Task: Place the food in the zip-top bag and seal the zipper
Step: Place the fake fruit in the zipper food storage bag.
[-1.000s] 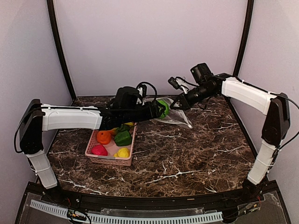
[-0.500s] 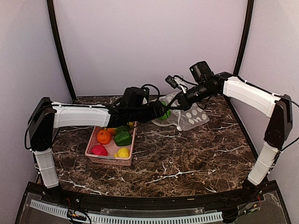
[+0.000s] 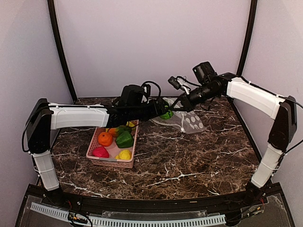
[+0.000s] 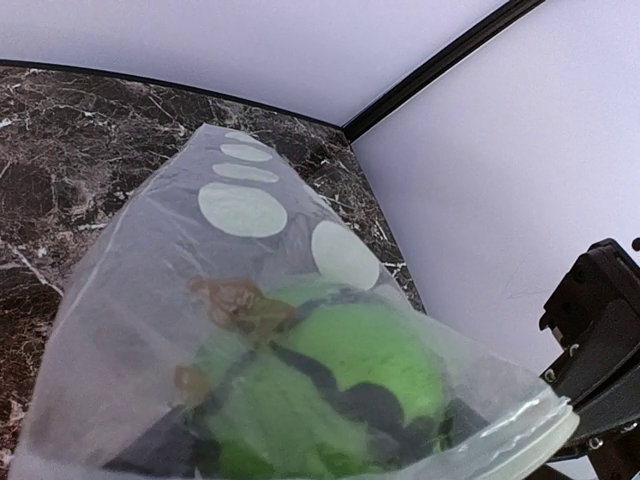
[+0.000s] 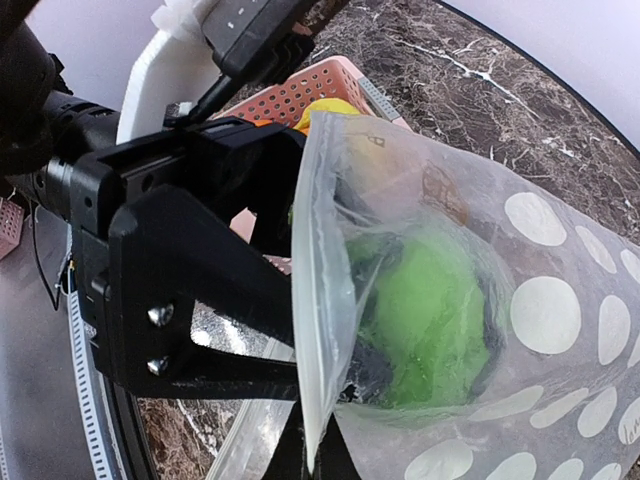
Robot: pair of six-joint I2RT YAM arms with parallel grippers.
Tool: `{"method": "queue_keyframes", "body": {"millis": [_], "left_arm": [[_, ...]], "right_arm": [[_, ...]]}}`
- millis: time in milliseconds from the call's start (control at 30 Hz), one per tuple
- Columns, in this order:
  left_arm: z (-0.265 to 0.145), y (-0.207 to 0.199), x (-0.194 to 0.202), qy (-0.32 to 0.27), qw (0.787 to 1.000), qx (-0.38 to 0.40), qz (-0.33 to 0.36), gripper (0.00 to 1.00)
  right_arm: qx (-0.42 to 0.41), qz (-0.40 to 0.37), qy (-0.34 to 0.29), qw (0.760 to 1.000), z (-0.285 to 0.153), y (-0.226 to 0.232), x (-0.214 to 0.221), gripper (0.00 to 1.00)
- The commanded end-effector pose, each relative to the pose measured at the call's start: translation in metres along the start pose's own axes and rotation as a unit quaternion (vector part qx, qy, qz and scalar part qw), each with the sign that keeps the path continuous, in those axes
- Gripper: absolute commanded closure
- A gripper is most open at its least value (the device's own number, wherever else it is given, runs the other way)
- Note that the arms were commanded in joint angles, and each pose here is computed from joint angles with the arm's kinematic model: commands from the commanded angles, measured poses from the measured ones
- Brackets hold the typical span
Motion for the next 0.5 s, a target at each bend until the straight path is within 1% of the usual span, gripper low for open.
{"method": "queue_keyframes", "body": {"millis": [0, 100, 167, 233, 367, 467], "left_arm": [[-0.027, -0.021, -0.027, -0.038, 0.998, 0.036, 0.017, 0.14], [-0.027, -0.022, -0.028, -0.038, 0.998, 0.035, 0.019, 0.10], [-0.027, -0.022, -0.028, -0.036, 0.999, 0.034, 0.020, 0.03], [-0.027, -0.024, -0.029, -0.035, 0.998, 0.038, 0.022, 0.01], [-0.035, -0.035, -0.036, -0.034, 0.996, 0.067, 0.039, 0.02], [-0.053, -0.048, -0.046, -0.038, 0.993, 0.088, 0.070, 0.07]], "right_arm": [[-0.001, -0.003, -0.012, 1.000, -0.006, 0.003, -0.005, 1.00], [0.000, 0.000, -0.013, 1.000, -0.007, 0.001, -0.006, 1.00], [0.000, 0.003, -0.014, 1.000, -0.008, -0.001, -0.005, 1.00], [0.000, 0.004, -0.016, 1.000, -0.009, -0.003, -0.005, 1.00], [0.003, 0.010, -0.019, 1.000, -0.013, -0.007, -0.004, 1.00], [0.010, 0.011, -0.024, 1.000, -0.017, -0.009, -0.003, 1.00]]}}
Point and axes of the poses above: each gripper's point midway between its finger pads, its own z axis out along the fingers, its own y axis along the line the jaws close on, x = y × z, the point moved 8 cm from there along -z, back along the fingers, and after that the axes turned 9 degrees about z, right-handed, at the moved point
